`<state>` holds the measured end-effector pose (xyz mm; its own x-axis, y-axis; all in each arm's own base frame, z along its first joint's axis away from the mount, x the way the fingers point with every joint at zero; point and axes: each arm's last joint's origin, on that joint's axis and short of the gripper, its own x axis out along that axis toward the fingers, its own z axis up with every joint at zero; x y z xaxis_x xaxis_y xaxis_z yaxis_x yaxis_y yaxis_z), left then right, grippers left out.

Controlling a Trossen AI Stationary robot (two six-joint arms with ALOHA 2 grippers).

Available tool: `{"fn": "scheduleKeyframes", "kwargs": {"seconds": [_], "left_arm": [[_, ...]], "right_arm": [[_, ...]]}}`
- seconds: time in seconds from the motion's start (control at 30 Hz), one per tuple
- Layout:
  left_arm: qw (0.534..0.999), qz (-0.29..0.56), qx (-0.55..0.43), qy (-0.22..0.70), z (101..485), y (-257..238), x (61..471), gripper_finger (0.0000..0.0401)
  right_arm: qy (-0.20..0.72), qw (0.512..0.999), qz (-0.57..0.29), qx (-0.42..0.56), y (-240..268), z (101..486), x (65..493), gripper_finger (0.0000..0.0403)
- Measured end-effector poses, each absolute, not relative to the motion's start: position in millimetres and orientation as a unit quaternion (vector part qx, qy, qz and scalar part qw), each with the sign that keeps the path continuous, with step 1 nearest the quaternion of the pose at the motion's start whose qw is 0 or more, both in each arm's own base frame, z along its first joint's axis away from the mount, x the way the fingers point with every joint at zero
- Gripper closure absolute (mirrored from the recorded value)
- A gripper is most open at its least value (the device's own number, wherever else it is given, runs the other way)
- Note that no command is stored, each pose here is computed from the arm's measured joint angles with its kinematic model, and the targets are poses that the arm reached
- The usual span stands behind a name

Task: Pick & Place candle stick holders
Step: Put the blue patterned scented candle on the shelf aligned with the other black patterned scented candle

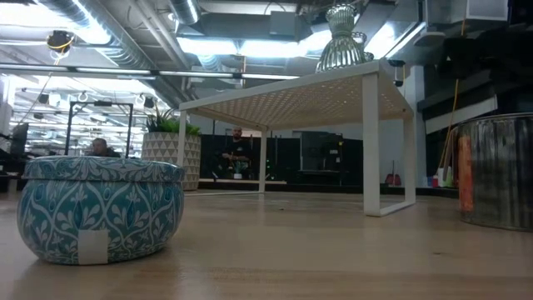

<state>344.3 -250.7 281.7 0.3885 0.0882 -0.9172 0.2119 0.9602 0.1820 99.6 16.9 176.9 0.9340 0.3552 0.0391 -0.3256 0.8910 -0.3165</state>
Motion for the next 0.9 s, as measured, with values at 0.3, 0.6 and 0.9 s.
{"fn": "scheduleKeyframes", "kwargs": {"seconds": [0.3,0.6,0.9], "left_arm": [[0.798,-0.049,0.139,0.585,247,-261,356,0.0065],[0.797,-0.031,0.134,0.588,233,-254,360,0.0063],[0.789,-0.018,0.086,0.608,208,-247,349,0.0046]], "right_arm": [[-0.048,0.971,0.175,-0.154,17,177,100,0.0188],[-0.048,0.971,0.175,-0.154,17,177,100,0.0188],[-0.047,0.971,0.175,-0.154,17,177,100,0.0188]]}}
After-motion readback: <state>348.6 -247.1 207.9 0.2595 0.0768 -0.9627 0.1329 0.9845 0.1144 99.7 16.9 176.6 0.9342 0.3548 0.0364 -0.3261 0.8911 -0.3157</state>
